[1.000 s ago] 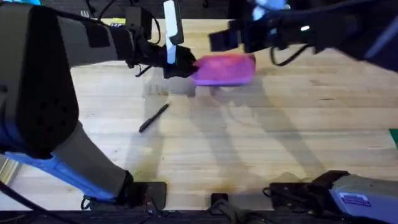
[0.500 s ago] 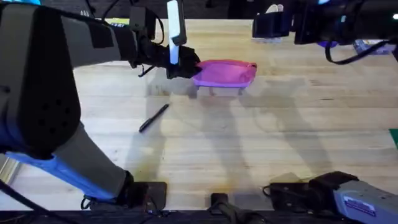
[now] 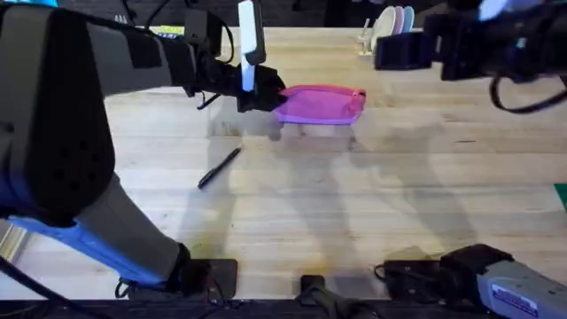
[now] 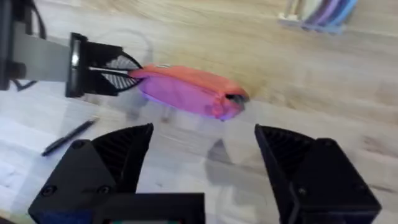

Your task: Unzip the bag, pick up the pens from the table one at a time and place them inside, then zip the bag closed.

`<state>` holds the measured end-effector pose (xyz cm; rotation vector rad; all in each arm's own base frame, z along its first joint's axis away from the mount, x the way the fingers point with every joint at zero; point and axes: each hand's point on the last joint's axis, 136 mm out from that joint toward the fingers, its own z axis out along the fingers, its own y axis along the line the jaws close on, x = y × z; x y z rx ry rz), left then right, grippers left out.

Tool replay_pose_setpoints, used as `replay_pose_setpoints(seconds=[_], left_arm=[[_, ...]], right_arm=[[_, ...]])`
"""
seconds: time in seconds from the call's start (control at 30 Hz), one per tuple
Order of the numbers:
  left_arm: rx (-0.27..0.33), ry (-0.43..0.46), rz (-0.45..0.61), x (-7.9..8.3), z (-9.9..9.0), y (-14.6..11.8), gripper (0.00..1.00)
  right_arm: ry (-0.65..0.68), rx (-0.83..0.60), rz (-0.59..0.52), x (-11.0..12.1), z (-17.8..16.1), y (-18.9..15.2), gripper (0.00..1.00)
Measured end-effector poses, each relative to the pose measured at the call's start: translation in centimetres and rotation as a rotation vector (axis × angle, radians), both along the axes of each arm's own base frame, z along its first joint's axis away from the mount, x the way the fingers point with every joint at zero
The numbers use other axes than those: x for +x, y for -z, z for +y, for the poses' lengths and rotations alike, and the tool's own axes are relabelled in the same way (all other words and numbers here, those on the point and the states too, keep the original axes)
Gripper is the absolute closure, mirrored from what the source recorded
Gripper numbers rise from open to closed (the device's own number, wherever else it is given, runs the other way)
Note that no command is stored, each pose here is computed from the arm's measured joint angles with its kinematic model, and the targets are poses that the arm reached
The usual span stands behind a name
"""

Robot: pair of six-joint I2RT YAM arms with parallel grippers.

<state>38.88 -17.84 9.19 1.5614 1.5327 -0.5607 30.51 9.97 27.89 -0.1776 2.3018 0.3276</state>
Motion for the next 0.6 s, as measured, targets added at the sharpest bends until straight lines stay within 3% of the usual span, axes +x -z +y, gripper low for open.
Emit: replay_pose_setpoints(seconds=[0.17, 0.27, 0.6], left_arm=[[0.0, 0.0, 0.0, 0.0, 0.0, 0.0, 0.959], [0.0, 0.0, 0.0, 0.0, 0.0, 0.0, 0.959], [0.0, 0.0, 0.0, 0.0, 0.0, 0.0, 0.959]], right_arm=[[0.08, -0.062, 0.03, -2.5, -2.4, 0.1, 0.004], [0.102, -0.079, 0.111, -4.8, -3.2, 1.2, 0.004], [0.09, -0.064, 0.135, -5.3, -2.6, 1.5, 0.003]])
